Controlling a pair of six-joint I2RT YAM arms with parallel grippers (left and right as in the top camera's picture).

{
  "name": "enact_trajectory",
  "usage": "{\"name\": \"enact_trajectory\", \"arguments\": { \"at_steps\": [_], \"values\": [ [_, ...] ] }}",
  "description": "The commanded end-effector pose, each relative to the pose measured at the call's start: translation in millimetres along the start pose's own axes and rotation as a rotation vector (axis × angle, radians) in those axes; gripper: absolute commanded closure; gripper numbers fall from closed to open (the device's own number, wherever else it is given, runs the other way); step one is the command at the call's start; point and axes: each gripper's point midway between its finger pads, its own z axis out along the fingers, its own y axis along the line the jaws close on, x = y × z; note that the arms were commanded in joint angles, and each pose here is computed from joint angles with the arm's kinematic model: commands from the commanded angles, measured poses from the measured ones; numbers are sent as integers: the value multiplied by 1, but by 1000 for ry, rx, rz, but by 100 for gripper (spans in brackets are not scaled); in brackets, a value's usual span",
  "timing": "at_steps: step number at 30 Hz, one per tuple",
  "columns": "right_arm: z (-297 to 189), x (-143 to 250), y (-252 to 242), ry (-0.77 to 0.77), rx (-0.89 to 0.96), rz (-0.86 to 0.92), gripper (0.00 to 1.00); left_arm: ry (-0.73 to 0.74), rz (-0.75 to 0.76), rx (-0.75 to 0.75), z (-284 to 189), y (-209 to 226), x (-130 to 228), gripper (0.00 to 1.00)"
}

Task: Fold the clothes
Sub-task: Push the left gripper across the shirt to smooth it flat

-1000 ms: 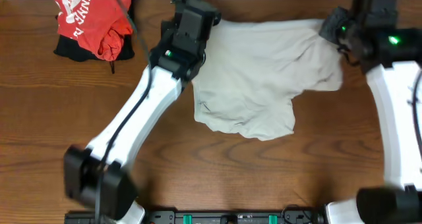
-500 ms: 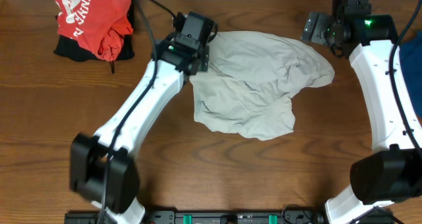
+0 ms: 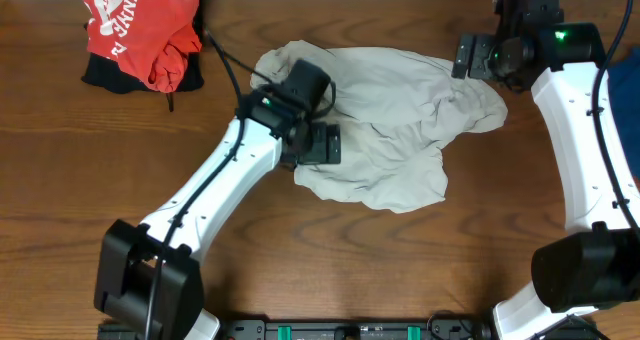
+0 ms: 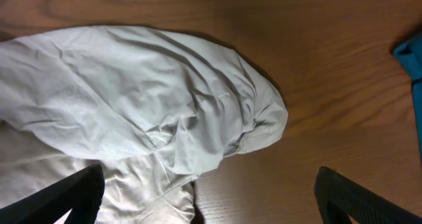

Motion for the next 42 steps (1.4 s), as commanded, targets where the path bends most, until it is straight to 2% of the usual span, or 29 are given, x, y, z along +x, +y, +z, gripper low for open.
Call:
{"name": "enact_trajectory", "arguments": {
  "at_steps": [1, 16, 41, 42],
  "values": [
    [-16, -6, 0, -37, -15, -11, 1, 73, -59, 55, 20, -4, 19, 2],
    [-15, 1, 0, -5, -17, -15, 1, -8, -69, 108, 70, -3, 15, 2],
    [-16, 11, 1, 34, -26, -18, 1, 41, -109, 41, 103, 10, 22, 1],
    [-16, 11, 1, 34, -26, -18, 1, 46, -109, 39, 105, 11, 23, 4]
  ]
}}
